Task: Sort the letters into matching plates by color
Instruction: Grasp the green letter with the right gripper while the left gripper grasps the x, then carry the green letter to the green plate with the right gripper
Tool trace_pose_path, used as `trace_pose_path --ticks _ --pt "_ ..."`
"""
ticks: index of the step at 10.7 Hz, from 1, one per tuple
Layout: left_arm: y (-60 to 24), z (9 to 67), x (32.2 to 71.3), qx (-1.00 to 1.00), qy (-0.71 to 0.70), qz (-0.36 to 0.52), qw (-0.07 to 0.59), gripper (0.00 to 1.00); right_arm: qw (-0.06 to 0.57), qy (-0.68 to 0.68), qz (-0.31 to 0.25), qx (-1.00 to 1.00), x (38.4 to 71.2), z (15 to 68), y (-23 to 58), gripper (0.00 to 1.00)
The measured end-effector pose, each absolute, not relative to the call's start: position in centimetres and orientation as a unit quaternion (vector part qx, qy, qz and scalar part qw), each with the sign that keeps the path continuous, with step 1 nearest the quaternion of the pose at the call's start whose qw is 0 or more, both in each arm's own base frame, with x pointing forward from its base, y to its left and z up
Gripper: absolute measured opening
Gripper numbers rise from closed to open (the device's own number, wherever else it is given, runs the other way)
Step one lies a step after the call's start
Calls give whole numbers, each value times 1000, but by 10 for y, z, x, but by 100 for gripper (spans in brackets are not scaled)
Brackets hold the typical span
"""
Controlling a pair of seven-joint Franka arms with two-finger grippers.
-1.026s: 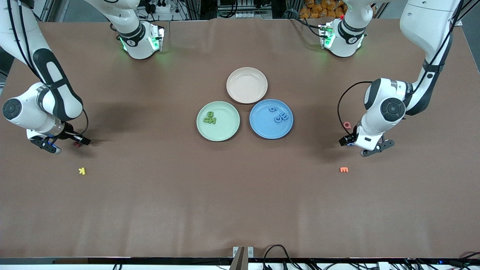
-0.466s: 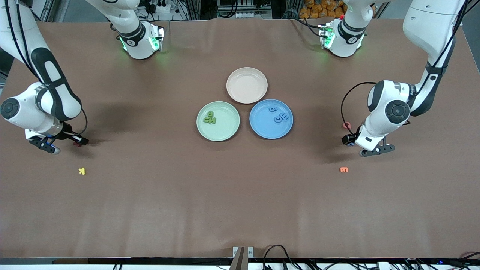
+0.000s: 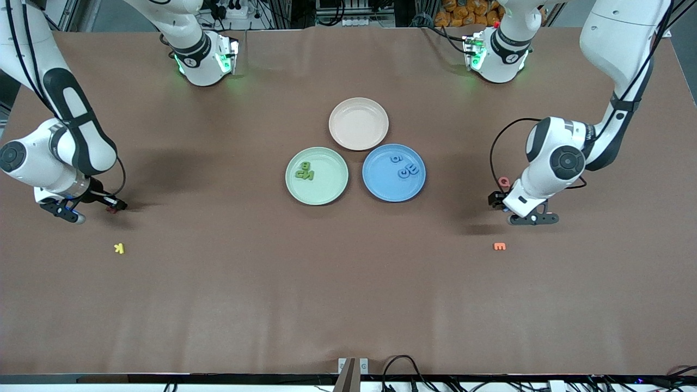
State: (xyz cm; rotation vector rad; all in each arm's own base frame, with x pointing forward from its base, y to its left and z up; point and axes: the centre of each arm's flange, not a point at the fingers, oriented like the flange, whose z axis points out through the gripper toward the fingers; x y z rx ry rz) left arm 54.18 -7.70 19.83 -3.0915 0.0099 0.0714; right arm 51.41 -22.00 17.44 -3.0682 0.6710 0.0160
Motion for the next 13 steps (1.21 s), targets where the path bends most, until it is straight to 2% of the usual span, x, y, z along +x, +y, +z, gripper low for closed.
trace_pose_path --ticks 2,6,8,12,13 --pt "-81 192 542 -999 26 18 19 81 1 212 5 -977 515 174 -219 37" --pt "-74 187 544 -999 48 13 15 72 15 190 10 -982 527 182 -193 37" --pt "-70 187 544 -998 58 14 15 72 22 175 12 -984 534 194 -173 37" --pt "-59 182 543 -998 60 19 15 69 28 177 27 -983 551 219 -101 37" --pt "-58 181 543 -998 59 19 15 63 29 179 29 -983 555 228 -73 37"
